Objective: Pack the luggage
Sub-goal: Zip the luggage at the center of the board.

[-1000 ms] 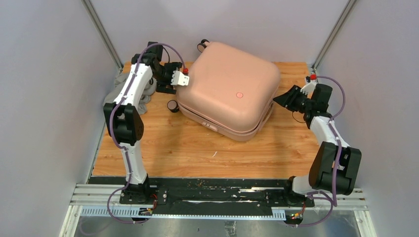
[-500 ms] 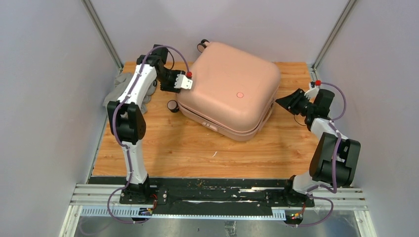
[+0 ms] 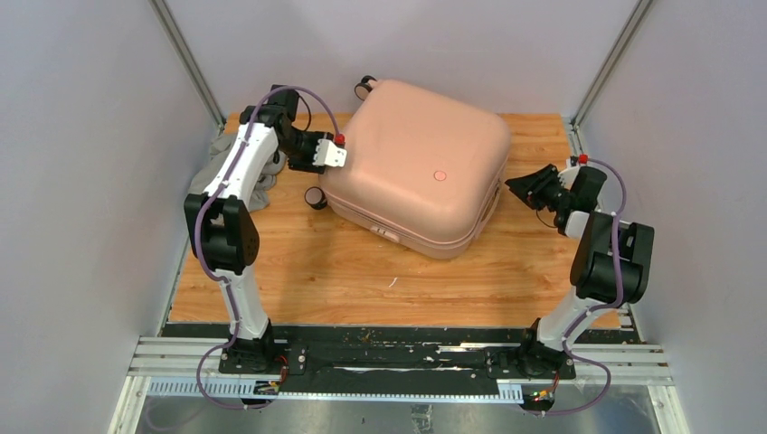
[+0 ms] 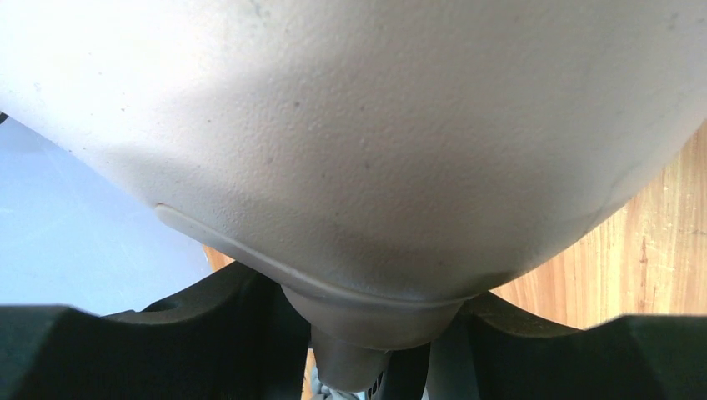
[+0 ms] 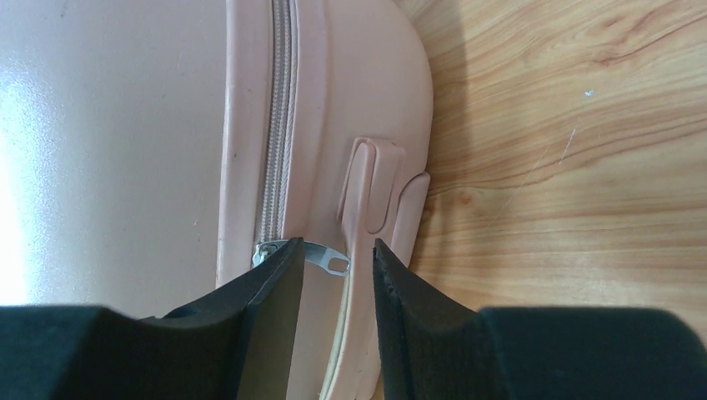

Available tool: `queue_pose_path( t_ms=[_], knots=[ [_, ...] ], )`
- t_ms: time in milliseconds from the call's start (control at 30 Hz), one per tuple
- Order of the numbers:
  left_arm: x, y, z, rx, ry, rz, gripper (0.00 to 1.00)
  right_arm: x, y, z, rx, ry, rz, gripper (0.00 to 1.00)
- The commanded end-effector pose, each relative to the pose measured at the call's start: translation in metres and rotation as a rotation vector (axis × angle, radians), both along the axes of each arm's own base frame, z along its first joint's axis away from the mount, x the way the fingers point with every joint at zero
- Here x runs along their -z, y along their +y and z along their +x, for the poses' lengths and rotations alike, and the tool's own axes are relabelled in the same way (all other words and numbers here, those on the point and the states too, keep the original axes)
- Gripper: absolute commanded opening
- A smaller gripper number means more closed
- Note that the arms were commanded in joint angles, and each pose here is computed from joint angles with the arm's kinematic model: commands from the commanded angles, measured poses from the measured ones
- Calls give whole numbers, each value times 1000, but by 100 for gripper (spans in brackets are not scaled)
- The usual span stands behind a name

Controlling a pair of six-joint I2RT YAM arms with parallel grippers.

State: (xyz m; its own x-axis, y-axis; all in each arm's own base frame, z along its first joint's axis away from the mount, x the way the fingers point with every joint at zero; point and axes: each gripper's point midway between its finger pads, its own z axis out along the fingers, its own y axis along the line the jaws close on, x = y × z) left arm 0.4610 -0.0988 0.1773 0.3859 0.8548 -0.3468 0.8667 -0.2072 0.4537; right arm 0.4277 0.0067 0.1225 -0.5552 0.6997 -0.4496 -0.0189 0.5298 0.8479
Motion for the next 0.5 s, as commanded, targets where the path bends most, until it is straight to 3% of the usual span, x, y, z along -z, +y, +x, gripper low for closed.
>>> queue_pose_path(
  t_ms=[0,467],
  knots=[
    [-24,25,-2,-93,-33,3,0,-4,3,-1,12,-4,-43,40],
    [-23,28,7,-109,-33,0,0,37,45,-47,-100,122,-114,37]
  ],
)
